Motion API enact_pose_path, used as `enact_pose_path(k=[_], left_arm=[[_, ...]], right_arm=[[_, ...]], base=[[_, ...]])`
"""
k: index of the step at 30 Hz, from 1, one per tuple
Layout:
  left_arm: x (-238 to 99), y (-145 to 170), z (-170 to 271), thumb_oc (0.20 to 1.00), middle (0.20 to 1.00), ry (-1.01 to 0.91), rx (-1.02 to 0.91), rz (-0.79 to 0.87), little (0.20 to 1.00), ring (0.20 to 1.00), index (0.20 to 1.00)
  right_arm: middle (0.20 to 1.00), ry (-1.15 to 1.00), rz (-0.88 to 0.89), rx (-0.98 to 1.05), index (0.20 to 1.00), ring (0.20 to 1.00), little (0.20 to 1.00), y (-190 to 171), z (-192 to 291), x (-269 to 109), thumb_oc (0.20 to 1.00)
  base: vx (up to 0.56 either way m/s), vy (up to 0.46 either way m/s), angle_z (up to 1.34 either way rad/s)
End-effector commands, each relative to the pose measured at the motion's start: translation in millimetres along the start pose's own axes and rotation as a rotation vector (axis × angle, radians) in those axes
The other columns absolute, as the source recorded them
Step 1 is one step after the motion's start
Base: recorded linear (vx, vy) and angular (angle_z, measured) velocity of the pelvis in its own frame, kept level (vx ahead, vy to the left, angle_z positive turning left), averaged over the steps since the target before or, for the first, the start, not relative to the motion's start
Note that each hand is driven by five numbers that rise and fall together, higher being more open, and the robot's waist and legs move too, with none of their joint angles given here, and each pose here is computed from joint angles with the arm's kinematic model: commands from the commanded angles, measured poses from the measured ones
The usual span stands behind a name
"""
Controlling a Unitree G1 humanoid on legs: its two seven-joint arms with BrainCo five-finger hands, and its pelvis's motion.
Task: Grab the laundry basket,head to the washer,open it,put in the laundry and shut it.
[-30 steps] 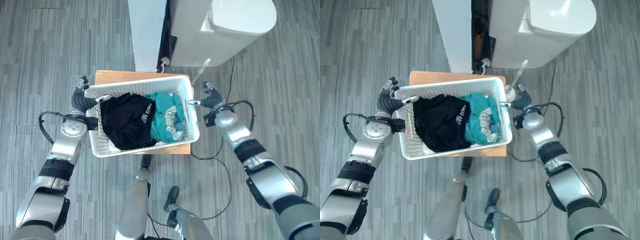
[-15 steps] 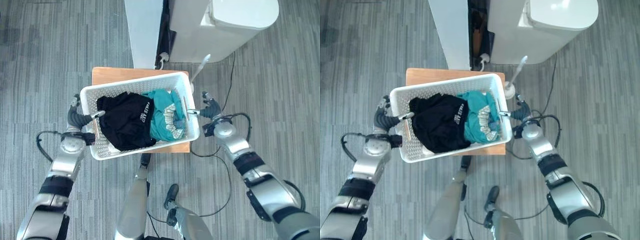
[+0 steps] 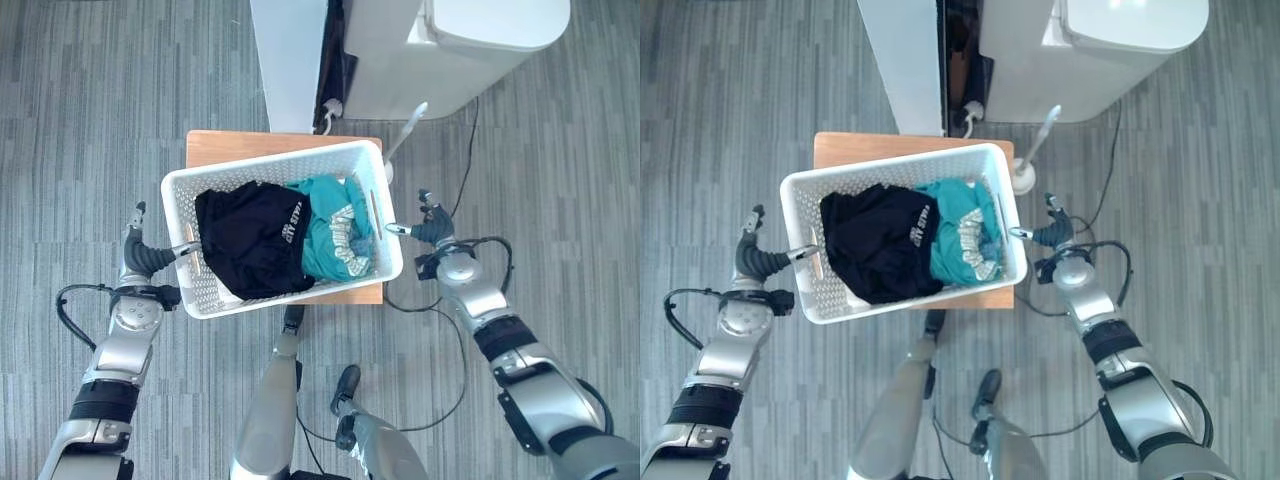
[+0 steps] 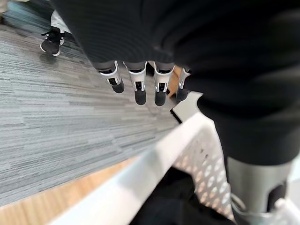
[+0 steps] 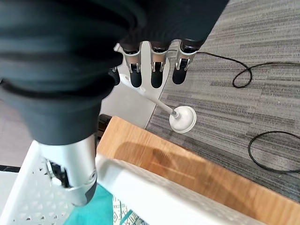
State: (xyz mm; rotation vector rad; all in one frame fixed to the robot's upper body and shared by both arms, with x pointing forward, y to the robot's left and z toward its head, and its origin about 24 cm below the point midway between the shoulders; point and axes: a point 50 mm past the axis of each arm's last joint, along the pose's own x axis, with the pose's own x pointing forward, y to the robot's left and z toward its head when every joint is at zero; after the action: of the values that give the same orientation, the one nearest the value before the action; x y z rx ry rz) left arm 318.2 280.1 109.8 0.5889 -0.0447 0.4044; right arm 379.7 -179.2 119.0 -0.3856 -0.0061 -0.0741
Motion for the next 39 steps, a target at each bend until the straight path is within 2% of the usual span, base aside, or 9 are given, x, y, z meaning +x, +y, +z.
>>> enact_pose_path(k=[1, 22, 23, 25, 26, 27, 29, 30, 39], left_arm=[[5.4, -4.2, 6.2, 1.0, 1.0, -0.022, 0.046, 0.01, 1.0, 1.0, 1.0], [27.8, -11.4, 26.1, 1.0, 1.0, -0.034, 0.094, -0.008, 1.0, 1.0, 1.0], [27.7, -12.1, 25.0, 0.802, 0.802, -0.028, 0.089, -0.011, 0.802, 0.802, 0.802], [27.8, -12.7, 24.0, 0.2, 0.2, -0.021, 0.085, -0.024, 0.2, 0.2, 0.2], [28.0, -14.7, 22.6, 0.2, 0.2, -0.012, 0.085, -0.041, 0.2, 0.2, 0.2], [28.3, -15.7, 20.9, 0.2, 0.2, -0.006, 0.104, -0.062, 0.2, 0.2, 0.2], [28.1, -16.5, 19.3, 0.2, 0.2, -0.002, 0.119, -0.072, 0.2, 0.2, 0.2], [28.5, -16.4, 19.0, 0.2, 0.2, -0.003, 0.136, -0.077, 0.2, 0.2, 0.2], [28.9, -10.2, 20.7, 0.2, 0.2, -0.045, 0.302, -0.06, 0.2, 0.2, 0.2]], right_arm=[[1.0, -0.127, -0.015, -0.009, 1.0, 1.0, 1.0, -7.0, 23.8, 0.6, 1.0], [1.0, -0.158, 0.184, -0.11, 1.0, 1.0, 1.0, 39.1, 61.4, 14.5, 1.0], [1.0, -0.139, 0.19, -0.109, 1.0, 1.0, 1.0, 41.5, 58.1, 14.9, 1.0], [1.0, -0.112, 0.202, -0.107, 1.0, 1.0, 1.0, 45.3, 54.6, 15.6, 1.0], [1.0, -0.094, 0.215, -0.104, 1.0, 1.0, 1.0, 48.7, 51.6, 15.6, 1.0], [0.922, -0.086, 0.236, -0.114, 0.922, 0.922, 0.922, 52.7, 51.2, 15.2, 0.922], [0.354, -0.079, 0.243, -0.111, 0.354, 0.354, 0.354, 54.8, 49.5, 14.7, 0.354], [0.2, -0.075, 0.244, -0.112, 0.2, 0.2, 0.2, 55.7, 48.7, 14.8, 0.2], [0.2, -0.14, 0.211, -0.149, 0.2, 0.2, 0.2, 49.7, 50.1, 9.6, 0.2]], base=[[-0.01, 0.001, 0.07], [0.0, 0.003, 0.02], [0.0, 0.0, 0.0], [0.0, 0.0, 0.0], [0.0, 0.0, 0.0], [0.0, 0.0, 0.0], [0.0, 0.0, 0.0], [0.0, 0.0, 0.0], [0.0, 0.0, 0.0]])
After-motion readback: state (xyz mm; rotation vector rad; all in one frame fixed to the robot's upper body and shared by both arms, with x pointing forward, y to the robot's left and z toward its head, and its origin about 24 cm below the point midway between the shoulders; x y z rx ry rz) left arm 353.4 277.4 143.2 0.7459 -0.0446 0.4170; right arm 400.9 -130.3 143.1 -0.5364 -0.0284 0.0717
